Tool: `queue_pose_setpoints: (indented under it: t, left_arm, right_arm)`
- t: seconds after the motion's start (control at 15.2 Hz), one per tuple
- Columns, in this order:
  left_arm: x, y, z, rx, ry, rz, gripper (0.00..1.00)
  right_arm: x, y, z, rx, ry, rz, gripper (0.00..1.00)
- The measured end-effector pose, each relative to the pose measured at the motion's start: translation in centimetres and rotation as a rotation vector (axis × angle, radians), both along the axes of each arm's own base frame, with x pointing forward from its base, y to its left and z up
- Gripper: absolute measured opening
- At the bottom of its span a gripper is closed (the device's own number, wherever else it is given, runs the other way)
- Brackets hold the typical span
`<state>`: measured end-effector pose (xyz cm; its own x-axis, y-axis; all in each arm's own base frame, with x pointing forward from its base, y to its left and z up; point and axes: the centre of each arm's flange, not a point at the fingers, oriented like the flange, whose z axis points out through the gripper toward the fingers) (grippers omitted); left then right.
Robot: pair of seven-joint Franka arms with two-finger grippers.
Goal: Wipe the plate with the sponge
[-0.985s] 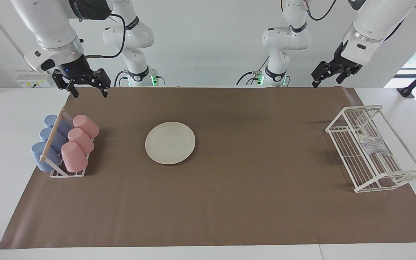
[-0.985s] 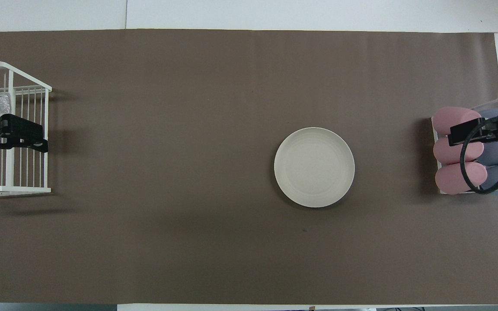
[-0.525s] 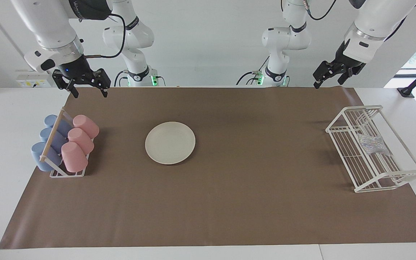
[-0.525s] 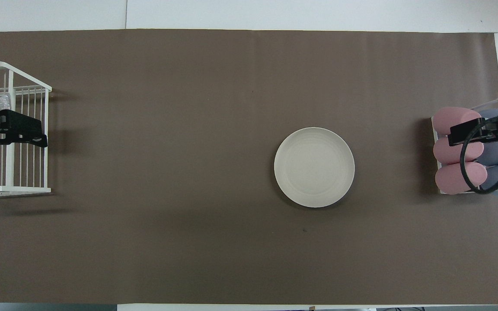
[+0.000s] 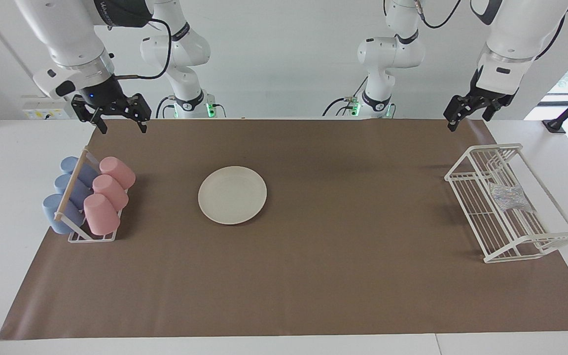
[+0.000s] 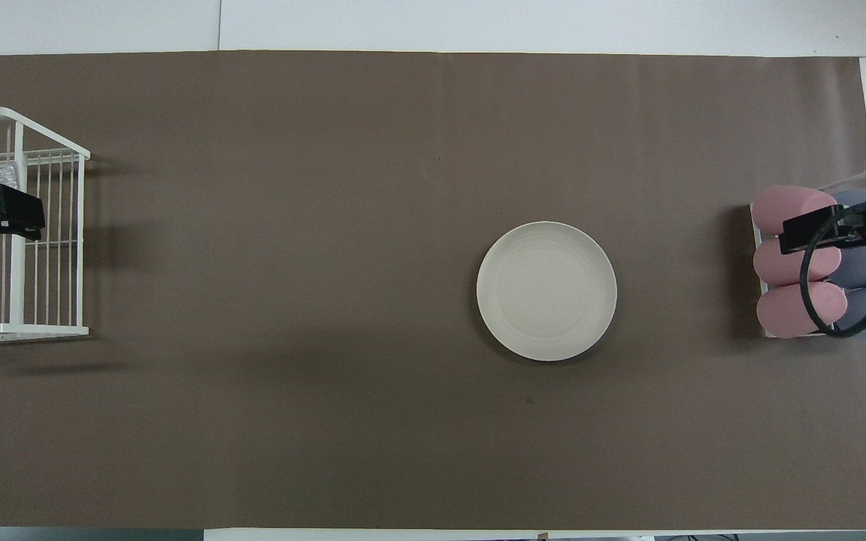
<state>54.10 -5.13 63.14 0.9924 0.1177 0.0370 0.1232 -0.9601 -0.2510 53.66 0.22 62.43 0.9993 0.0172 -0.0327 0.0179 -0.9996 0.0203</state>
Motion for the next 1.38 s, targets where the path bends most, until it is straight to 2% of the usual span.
queue_pose_setpoints:
  t: [0.2,0.39,0.66,0.92,1.25,1.38]
  left_arm:
    - [2.2,0.0,-4.2,0.176,0.01,-0.053,1.0]
    - [5.2,-0.8,-10.2,0.348,0.06,-0.131,1.0]
    - [8.3,-1.0,-16.5,0.483,0.081,-0.208,1.0]
    - [9.3,-0.1,-20.7,0.638,0.09,-0.225,1.0]
    - [9.3,1.0,-23.1,0.69,0.087,-0.198,1.0]
    - [9.4,1.8,-23.1,0.697,0.089,-0.188,0.98]
  right_arm:
    - [0.0,0.0,0.0,0.0,0.0,0.0,1.0]
    - [0.0,0.0,0.0,0.0,0.0,0.0,1.0]
    - [0.0,0.1,0.0,0.0,0.0,0.002,1.0]
    - [0.0,0.4,0.0,0.027,-0.004,0.002,1.0]
    - [0.0,0.5,0.0,0.039,-0.002,-0.005,1.0]
    - [0.0,0.6,0.0,0.043,-0.002,-0.07,1.0]
